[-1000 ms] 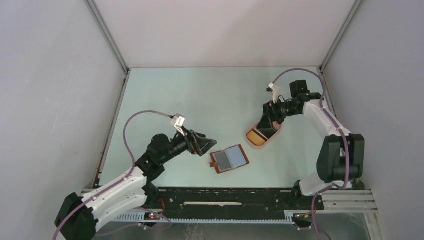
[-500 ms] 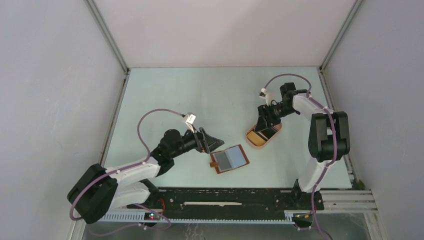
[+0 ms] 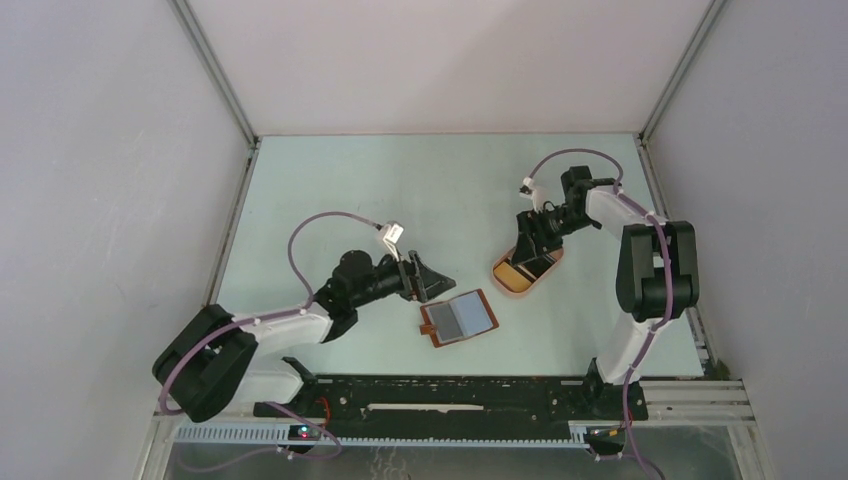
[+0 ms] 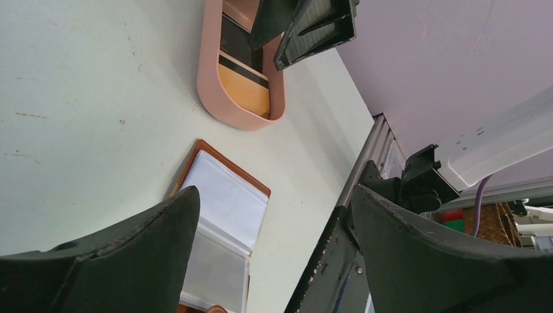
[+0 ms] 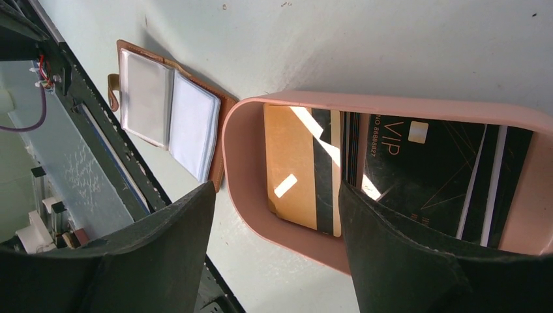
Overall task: Put the credit cards into the card holder
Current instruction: Pick up the credit card from the storage box.
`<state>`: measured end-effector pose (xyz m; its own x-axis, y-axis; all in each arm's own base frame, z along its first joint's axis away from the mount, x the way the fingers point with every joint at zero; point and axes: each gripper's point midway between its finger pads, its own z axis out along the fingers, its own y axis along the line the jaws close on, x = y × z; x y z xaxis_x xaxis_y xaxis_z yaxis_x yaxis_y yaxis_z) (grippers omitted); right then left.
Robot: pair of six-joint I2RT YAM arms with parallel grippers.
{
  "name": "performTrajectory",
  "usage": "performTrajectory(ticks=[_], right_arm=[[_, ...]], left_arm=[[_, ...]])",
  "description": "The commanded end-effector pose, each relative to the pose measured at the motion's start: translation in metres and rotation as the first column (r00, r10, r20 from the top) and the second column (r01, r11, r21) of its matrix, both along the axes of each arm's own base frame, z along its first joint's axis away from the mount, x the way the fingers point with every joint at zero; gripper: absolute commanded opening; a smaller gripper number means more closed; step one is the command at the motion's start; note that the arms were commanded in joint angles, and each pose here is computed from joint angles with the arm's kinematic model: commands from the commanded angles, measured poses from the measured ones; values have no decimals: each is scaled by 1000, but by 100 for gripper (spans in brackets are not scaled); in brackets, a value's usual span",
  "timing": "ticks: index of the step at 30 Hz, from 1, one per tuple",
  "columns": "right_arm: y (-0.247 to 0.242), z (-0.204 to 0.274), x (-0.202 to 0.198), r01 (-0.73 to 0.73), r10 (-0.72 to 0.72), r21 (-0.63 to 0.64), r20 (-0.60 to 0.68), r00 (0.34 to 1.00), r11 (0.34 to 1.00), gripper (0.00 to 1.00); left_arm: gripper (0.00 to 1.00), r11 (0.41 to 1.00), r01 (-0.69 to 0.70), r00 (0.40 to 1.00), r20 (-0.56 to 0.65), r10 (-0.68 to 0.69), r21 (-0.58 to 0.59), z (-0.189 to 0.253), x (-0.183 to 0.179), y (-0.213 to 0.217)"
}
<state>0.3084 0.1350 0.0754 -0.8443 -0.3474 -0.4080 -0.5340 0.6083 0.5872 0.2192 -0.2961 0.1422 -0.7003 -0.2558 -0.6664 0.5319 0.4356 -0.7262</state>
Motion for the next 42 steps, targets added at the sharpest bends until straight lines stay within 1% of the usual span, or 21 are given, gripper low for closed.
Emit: performTrajectory(ticks=[1, 4, 10, 17, 21, 27, 34, 42], right_arm=[[0, 6, 7, -11, 10, 14, 22, 1000, 1000, 78], [-1, 1, 8, -1, 0, 8, 7, 1000, 1000, 78], [-2, -7, 8, 12, -12, -9, -25, 1000, 1000, 75], [-3, -17, 5, 15, -16, -20, -63, 998, 1000, 71], [-3, -19, 4, 14, -16, -24, -71, 997, 1000, 70], [-1, -20, 1, 3, -4, -14, -89, 996, 1000, 68], [8, -11, -6, -28, 33, 50, -102, 994, 998, 60], [15, -2, -11, -31, 47, 115, -139, 989, 993, 57]], left_arm=[[89, 997, 27, 996, 83, -21, -69, 33, 12, -12], [86, 995, 43, 996, 76, -37, -86, 34, 12, -17], [77, 991, 64, 998, 35, -60, -118, 29, 14, -26], [68, 992, 66, 998, -7, -67, -106, 17, 17, -36], [64, 992, 84, 995, -37, -87, -95, 8, 15, -47], [63, 991, 102, 992, -65, -107, -83, -1, 14, -60], [63, 992, 106, 988, -109, -113, -68, -14, 16, -68], [64, 991, 118, 983, -132, -126, -65, -20, 17, -75]])
